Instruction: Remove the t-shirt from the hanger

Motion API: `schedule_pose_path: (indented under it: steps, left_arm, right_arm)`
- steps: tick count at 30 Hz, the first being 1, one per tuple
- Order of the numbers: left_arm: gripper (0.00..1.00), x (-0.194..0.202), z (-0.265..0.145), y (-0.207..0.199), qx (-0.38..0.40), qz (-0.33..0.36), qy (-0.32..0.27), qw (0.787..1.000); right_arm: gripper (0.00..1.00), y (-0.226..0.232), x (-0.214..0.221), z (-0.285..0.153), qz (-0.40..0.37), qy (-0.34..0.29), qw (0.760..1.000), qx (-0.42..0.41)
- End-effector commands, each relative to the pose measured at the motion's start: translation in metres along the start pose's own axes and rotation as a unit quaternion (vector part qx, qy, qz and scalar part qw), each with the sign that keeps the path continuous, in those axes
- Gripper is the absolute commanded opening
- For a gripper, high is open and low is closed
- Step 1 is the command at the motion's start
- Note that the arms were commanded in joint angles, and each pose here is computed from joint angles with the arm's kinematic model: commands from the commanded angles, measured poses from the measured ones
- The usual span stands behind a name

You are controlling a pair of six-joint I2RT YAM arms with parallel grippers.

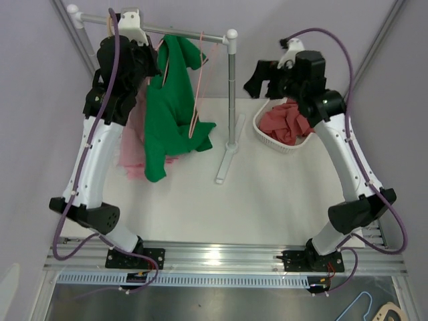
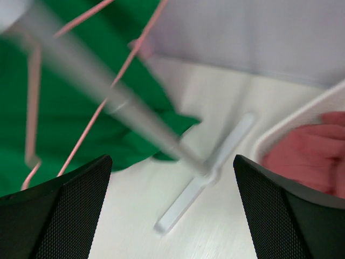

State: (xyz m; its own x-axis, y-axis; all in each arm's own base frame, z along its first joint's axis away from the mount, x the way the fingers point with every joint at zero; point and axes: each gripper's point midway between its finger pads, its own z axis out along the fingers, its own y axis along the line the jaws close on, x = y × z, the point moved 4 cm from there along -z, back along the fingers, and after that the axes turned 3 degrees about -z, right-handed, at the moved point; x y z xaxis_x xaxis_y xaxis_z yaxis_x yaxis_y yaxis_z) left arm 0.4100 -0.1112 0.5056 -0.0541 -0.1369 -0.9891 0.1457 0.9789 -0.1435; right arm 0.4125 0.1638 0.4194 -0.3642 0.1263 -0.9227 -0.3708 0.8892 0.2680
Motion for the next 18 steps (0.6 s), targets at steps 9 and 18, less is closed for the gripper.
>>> schedule_pose_path:
  steps: [9, 18]
  left_arm:
    - [0.01, 0.017, -0.063, 0.018, -0.150, -0.050, -0.002, 0.987]
    - [0.01, 0.035, -0.077, 0.004, -0.171, -0.109, 0.041, 0.978]
  right_arm:
    - [1.00, 0.200, 0.087, -0.131, -0.099, 0.058, 0.889, -0.443]
    - [1.00, 0.287, 0.173, -0.138, -0.119, 0.091, 0.825, -0.546]
